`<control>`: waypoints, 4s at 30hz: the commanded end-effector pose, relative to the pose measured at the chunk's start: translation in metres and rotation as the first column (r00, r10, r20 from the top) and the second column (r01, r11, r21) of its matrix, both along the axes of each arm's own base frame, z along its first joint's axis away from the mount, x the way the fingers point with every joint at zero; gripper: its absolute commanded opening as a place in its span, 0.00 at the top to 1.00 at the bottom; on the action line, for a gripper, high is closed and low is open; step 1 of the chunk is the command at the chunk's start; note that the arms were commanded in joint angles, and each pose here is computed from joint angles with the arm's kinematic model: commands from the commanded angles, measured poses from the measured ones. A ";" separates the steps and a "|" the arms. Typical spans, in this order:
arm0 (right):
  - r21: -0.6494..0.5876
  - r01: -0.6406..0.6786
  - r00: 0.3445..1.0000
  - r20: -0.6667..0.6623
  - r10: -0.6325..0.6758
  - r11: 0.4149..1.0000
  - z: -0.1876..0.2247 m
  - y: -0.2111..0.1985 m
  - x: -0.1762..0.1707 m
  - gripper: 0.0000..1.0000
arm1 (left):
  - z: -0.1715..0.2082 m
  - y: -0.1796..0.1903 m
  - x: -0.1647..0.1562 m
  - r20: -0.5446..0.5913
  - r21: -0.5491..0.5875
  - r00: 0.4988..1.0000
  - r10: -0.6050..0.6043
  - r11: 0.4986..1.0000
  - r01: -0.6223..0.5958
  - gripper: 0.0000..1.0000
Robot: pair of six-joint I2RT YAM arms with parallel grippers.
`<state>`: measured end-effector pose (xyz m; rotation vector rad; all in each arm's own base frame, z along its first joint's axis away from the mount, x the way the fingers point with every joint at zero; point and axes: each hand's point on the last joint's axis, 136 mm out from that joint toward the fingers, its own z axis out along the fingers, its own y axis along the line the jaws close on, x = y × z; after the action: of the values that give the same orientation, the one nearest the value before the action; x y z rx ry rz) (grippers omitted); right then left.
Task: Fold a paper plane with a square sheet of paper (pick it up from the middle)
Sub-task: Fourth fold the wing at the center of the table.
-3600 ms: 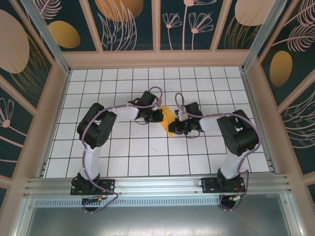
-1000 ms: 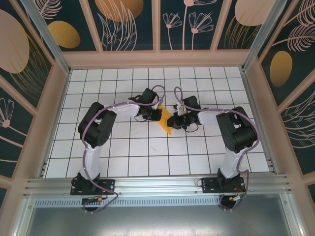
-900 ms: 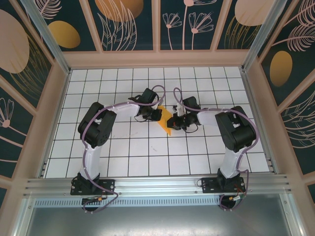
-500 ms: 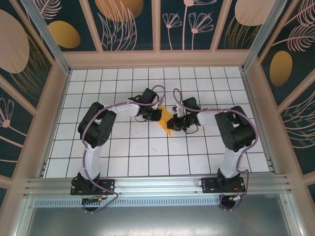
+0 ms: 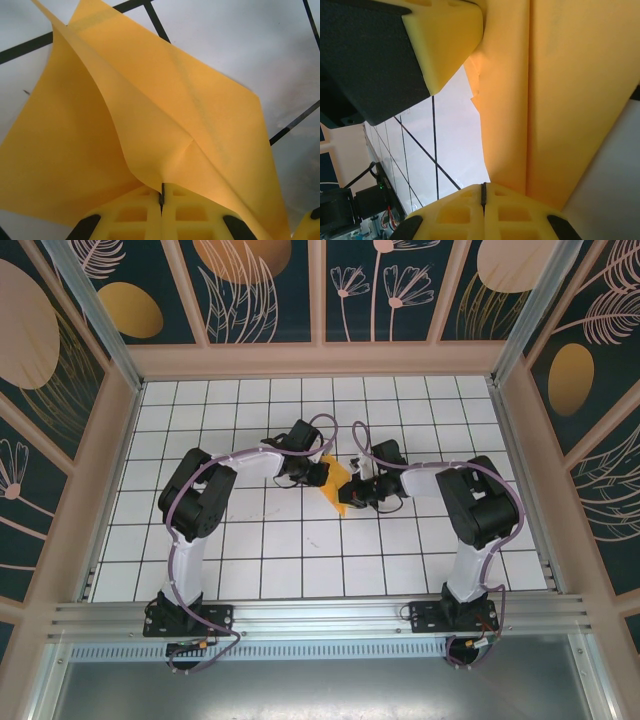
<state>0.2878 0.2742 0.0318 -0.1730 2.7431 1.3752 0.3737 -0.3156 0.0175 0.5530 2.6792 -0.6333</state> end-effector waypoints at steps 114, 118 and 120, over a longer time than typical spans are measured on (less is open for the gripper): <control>-0.114 0.049 0.999 -0.012 -0.051 0.992 -0.007 0.034 -0.012 0.93 | -0.008 0.024 -0.007 -0.092 -0.130 0.930 0.356 0.922 -0.366 0.93; -0.051 0.099 0.995 0.036 -0.098 0.994 0.020 0.032 0.000 0.93 | -0.008 0.023 -0.009 -0.101 -0.146 0.929 0.355 0.919 -0.367 0.96; -0.039 0.108 0.994 0.037 -0.106 0.993 0.025 0.030 0.000 0.94 | -0.007 0.023 -0.009 -0.094 -0.140 0.933 0.348 0.923 -0.359 0.98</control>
<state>0.2928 0.3056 0.0396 -0.0774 2.7304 1.2220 0.3654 -0.3070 0.0165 0.0314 2.6342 -0.8379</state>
